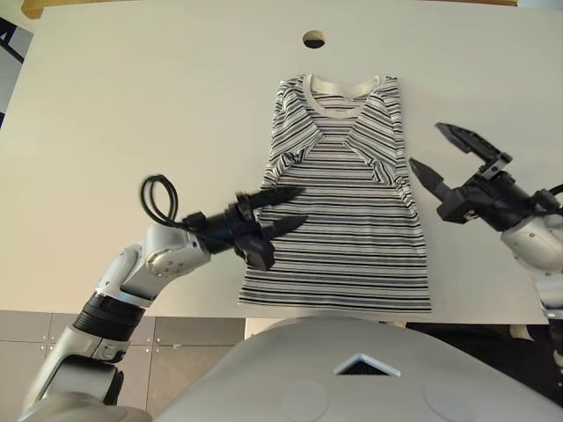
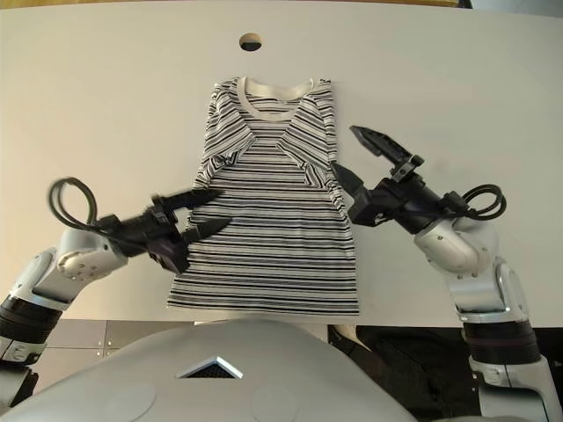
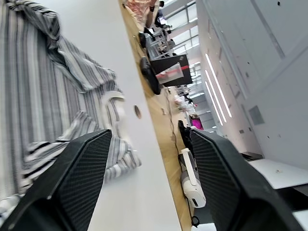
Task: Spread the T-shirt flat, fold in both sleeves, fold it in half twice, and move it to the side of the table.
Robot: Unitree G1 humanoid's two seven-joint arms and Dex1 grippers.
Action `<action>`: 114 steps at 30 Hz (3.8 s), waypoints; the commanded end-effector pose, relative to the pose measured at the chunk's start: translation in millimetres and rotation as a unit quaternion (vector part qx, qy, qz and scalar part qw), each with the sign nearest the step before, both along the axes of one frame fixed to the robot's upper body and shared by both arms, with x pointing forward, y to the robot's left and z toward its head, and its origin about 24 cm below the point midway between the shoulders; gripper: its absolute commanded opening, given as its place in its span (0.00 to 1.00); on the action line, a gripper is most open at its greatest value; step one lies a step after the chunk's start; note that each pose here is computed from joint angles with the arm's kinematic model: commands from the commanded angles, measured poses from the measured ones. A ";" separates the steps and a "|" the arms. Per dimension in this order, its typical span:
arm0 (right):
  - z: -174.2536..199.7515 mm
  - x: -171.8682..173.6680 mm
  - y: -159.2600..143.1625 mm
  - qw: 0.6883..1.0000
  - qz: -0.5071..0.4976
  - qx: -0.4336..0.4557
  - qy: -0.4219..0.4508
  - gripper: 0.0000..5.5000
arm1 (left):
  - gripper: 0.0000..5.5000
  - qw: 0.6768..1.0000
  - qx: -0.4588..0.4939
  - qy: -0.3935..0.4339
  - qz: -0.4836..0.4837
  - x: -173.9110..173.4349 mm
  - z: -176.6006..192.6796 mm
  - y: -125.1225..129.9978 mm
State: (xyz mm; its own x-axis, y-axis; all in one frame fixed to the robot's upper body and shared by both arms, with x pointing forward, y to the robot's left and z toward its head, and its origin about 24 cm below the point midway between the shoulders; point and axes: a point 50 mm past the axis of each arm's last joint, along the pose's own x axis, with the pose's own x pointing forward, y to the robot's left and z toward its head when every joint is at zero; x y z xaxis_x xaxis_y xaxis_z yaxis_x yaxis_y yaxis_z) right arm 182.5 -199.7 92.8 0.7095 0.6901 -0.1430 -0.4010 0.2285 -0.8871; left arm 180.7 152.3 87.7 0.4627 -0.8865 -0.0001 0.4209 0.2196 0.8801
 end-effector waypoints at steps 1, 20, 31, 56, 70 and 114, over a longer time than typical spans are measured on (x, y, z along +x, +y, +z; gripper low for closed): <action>-4.1 -24.4 -17.2 0.996 0.008 -0.064 0.066 0.55 | 0.53 0.996 0.023 -0.018 0.083 9.2 14.0 33.3; -30.9 -89.2 -37.9 0.907 0.134 -0.266 0.299 0.73 | 0.68 0.889 0.347 0.276 -0.115 -70.5 -29.6 74.5; -22.0 -97.6 -32.7 0.879 0.198 -0.282 0.329 0.73 | 0.68 0.883 0.323 0.291 -0.175 -75.2 -44.6 50.3; -27.5 -86.2 -20.6 0.883 0.229 -0.247 0.325 0.11 | 0.12 0.899 0.258 0.297 -0.194 -75.1 -52.2 40.0; -18.1 -74.5 -17.4 0.933 0.179 -0.067 0.306 0.02 | 0.02 0.946 0.068 0.289 -0.133 -50.1 -29.8 30.3; -41.6 179.3 2.7 0.930 -0.301 0.195 0.084 0.50 | 0.49 0.893 -0.049 0.189 0.405 182.1 -57.3 8.2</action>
State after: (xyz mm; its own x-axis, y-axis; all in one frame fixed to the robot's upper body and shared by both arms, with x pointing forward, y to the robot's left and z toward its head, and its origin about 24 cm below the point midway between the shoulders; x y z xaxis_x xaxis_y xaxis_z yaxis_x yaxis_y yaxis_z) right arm 358.5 -197.1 44.6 0.9684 0.2048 -0.1423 -0.2475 0.7191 -0.6493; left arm 354.6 153.5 21.7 0.9068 -0.3374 -0.2528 0.4133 0.5933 0.6908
